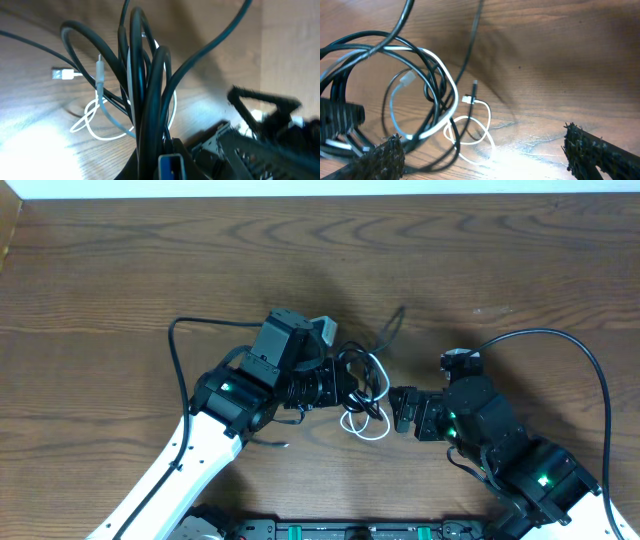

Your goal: Untangle cables

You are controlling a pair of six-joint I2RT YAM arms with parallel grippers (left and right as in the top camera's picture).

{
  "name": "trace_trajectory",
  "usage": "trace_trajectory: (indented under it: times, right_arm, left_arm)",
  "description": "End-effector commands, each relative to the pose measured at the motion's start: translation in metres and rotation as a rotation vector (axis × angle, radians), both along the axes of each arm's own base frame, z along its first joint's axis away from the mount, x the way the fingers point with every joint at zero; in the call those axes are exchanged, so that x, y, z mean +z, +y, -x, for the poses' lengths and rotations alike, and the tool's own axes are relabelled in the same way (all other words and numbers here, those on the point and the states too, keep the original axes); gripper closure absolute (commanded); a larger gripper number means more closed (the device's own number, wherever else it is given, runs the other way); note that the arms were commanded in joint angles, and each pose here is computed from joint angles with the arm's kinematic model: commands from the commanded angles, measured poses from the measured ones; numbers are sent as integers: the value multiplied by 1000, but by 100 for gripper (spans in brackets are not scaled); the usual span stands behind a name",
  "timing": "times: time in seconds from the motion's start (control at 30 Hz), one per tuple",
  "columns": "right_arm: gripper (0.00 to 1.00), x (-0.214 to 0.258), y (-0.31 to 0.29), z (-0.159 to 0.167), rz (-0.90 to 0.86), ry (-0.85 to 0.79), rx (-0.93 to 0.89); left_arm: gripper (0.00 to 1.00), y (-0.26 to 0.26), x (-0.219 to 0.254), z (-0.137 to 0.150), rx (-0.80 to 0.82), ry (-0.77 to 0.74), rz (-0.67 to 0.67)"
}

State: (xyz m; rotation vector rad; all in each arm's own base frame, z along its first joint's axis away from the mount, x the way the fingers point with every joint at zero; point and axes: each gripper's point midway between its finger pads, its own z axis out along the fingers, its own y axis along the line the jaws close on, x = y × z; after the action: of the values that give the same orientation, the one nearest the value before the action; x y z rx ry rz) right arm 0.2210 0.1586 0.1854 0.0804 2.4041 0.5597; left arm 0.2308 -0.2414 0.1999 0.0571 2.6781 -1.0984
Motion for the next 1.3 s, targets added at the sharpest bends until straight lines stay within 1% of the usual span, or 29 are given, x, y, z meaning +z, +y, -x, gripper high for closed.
trace_trajectory:
  times: [0.0,0.17,0.3,0.37,0.47,0.57,0.63,0.67,0.83,0.9,0.97,1.07,1.17,1.27]
  right_arm:
    - [1,3,-3,-2,-20,1,-43]
    - [1,1,-2,-2,-16,8,-44]
    - [1,-9,0,-4,-2,42,-57]
    - [1,-16,1,-6,16,62,-57]
    - [1,-25,3,-8,38,88,-57]
    - [3,-32,5,-12,57,100,-63]
    - [9,-37,1,-16,86,100,-82]
    - [18,-40,-4,-17,114,102,-100]
    - [24,-44,-17,-17,173,99,-137]
    - [28,-45,-22,-17,193,96,-153]
    - [36,-45,-25,-17,201,98,-162]
    - [36,-45,-28,-19,201,100,-175]
    - [44,-44,-38,-24,215,91,-211]
    - [43,-46,-60,-27,267,95,-285]
  left_arm:
    - [92,-10,13,8,-148,-98,44]
    - [92,-11,15,9,-196,-142,42]
    - [92,-12,15,8,-198,-148,43]
    - [92,-14,18,9,-209,-150,60]
    - [92,-21,26,15,-269,-171,115]
    - [92,-23,29,16,-280,-177,128]
    - [92,-23,29,16,-285,-182,126]
    - [92,-23,29,16,-287,-185,126]
    - [92,-23,29,16,-311,-214,119]
    - [92,-23,29,16,-319,-225,116]
    - [92,-23,29,16,-319,-226,117]
    - [92,-23,29,16,-319,-226,116]
    - [92,-23,29,16,-328,-236,114]
    - [92,-23,29,16,-328,-236,114]
